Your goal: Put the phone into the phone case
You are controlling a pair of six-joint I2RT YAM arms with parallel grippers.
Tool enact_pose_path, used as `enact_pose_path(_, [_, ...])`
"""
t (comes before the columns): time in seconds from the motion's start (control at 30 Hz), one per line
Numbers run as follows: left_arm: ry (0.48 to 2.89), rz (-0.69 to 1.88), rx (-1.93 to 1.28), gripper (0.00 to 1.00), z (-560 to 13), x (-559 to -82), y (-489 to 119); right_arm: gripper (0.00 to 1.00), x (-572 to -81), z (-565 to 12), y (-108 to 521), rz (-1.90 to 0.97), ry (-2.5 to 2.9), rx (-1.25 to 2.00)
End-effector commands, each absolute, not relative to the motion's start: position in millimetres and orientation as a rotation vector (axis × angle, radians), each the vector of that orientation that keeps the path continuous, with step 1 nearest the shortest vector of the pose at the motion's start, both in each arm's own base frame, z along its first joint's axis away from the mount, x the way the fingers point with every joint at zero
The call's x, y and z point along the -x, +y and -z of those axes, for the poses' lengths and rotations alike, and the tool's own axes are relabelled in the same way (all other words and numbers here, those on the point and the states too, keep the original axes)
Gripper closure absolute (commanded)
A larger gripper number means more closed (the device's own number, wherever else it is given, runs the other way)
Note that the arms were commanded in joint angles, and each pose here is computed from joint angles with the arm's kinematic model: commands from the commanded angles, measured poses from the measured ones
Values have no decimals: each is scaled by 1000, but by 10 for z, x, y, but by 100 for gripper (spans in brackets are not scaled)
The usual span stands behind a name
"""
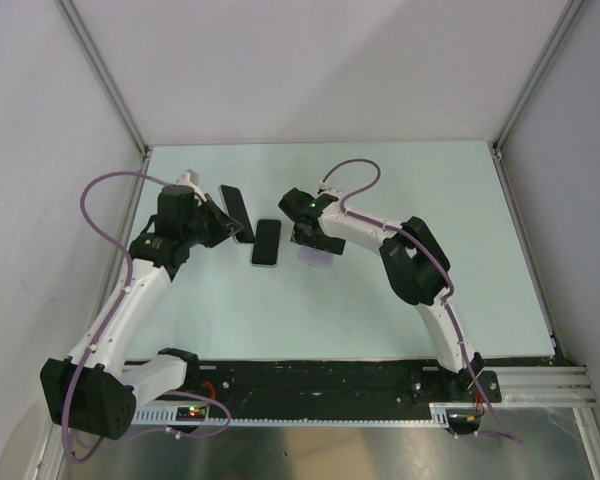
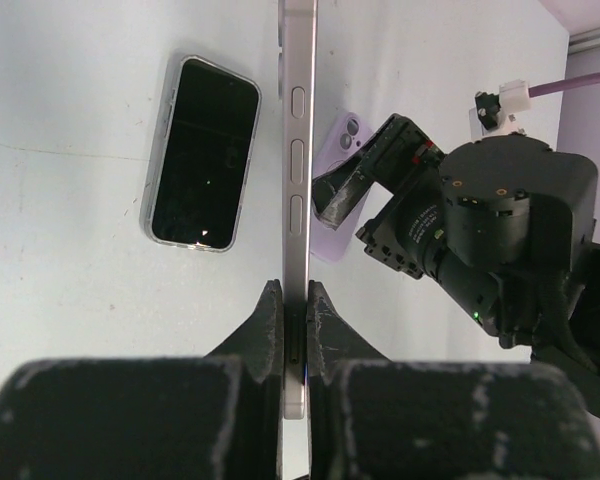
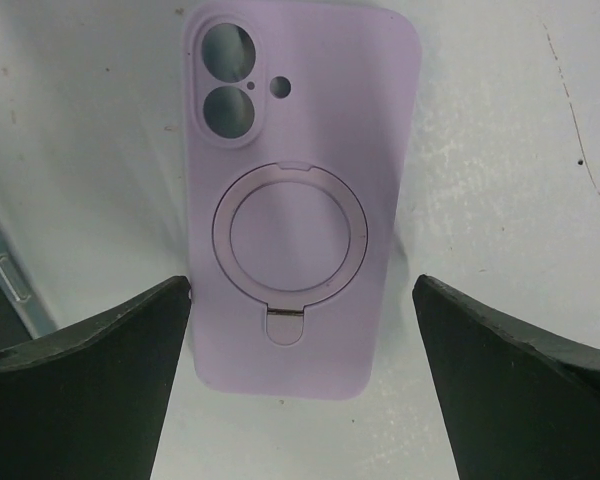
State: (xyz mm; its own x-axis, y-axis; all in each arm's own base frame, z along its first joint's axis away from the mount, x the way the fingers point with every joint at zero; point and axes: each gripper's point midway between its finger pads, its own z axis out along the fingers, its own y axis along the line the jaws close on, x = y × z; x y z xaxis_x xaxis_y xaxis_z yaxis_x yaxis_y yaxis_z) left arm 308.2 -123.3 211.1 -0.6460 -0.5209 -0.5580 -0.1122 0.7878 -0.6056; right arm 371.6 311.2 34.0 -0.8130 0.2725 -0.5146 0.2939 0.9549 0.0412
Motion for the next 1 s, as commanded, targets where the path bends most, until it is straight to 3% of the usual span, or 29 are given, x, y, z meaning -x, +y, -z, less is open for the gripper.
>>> enact_pose_path(0.0, [2140,715,415,100,-2286,-3106,-1227,0,-3787,-356,3152,61,2539,-436])
enact_pose_path(0.4, [2162,718,426,100,-2212,-3115,-1239,6,-3647,-144,3183,7,2598,-426])
enact_pose_path(0.57, [2168,721,428,100,-2187,-3122,-1248,21,-3586,-94,3181,-39,2617,-408])
enact_pose_path(0.73, [2205,732,433,100,-2057,-3107,-1277,39,-3519,-181,3280,-339,2637,-351])
enact_pose_path(0.97, [2286,731,447,100,-1743,-3127,-1423,40,-3455,-360,3319,-750,2611,-264])
